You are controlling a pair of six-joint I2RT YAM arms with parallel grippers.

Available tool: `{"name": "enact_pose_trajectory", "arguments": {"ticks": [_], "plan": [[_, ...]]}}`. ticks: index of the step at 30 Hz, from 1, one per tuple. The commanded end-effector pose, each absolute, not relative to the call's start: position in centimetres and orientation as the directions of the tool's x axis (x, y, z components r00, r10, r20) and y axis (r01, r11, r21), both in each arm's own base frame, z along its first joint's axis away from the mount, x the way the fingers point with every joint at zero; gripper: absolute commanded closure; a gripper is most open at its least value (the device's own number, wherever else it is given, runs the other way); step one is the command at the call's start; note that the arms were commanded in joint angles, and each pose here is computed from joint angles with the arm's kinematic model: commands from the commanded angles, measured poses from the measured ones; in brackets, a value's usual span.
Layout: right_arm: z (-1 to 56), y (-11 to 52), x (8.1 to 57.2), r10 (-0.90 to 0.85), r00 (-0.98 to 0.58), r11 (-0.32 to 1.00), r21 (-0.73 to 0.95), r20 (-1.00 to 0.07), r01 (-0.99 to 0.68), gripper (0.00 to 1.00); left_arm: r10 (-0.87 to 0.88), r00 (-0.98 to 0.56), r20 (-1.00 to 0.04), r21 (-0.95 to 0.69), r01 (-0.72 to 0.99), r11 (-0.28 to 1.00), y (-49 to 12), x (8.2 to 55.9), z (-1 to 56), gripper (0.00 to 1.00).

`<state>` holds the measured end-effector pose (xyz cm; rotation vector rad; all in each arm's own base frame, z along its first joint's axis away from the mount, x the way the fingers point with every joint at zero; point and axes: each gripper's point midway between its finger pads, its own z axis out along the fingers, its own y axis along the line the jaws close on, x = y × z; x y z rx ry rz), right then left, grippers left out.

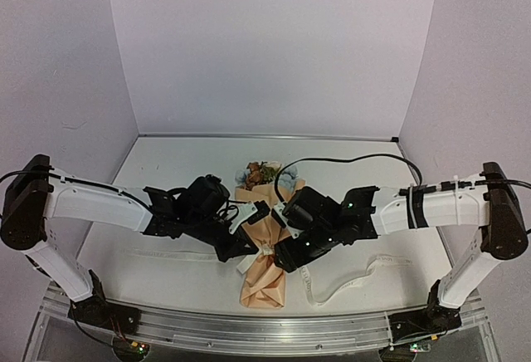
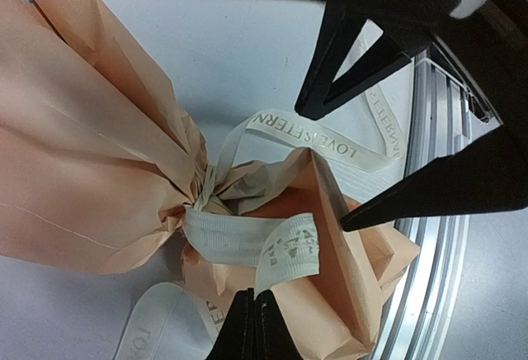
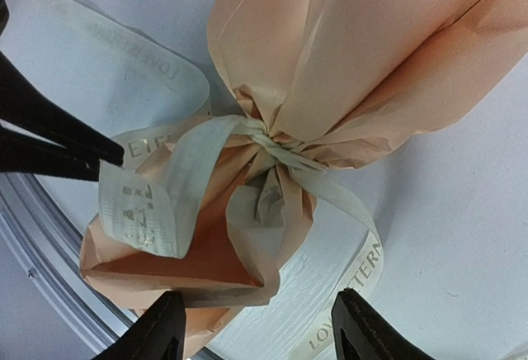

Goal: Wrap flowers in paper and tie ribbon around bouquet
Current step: Cross the ribbon over the folded bouquet.

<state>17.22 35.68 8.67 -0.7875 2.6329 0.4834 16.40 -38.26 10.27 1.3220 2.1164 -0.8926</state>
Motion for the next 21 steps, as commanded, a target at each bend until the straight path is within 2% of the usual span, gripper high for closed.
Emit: {"name": "enact_pose_trajectory", "arguments": {"ticks": [1, 4, 9, 15, 19, 21], "plan": [[11.2, 37.3, 18.8, -0.391, -0.765, 0.797, 0.228, -0.512, -0.559, 0.37, 0.590, -0.432, -0.683, -0.290, 0.901, 0.324, -37.9, 16.6, 9.8, 1.00], [11.4, 37.3, 19.3, -0.385, -0.758, 0.804, 0.211, -0.527, -0.555, 0.36, 0.590, -0.438, -0.678, -0.290, 0.897, 0.333, -37.6, 16.8, 9.5, 1.00], [9.7, 36.9, 18.9, -0.403, -0.774, 0.816, 0.192, -0.489, -0.546, 0.43, 0.592, -0.457, -0.664, -0.286, 0.886, 0.364, -37.1, 17.4, 8.7, 1.00], [7.3, 36.5, 17.5, -0.478, -0.765, 0.798, 0.151, -0.430, -0.584, 0.66, 0.593, -0.485, -0.643, -0.302, 0.872, 0.386, -37.2, 18.3, 7.5, 1.00], [6.1, 35.4, 16.6, -0.594, -0.700, 0.751, 0.038, -0.395, -0.659, 0.92, 0.597, -0.490, -0.636, -0.306, 0.869, 0.388, -37.4, 18.7, 7.1, 1.00], [5.4, 34.7, 16.4, -0.661, -0.646, 0.710, -0.039, -0.383, -0.703, 1.00, 0.598, -0.493, -0.631, -0.308, 0.868, 0.390, -37.4, 18.8, 6.9, 1.00]]}}
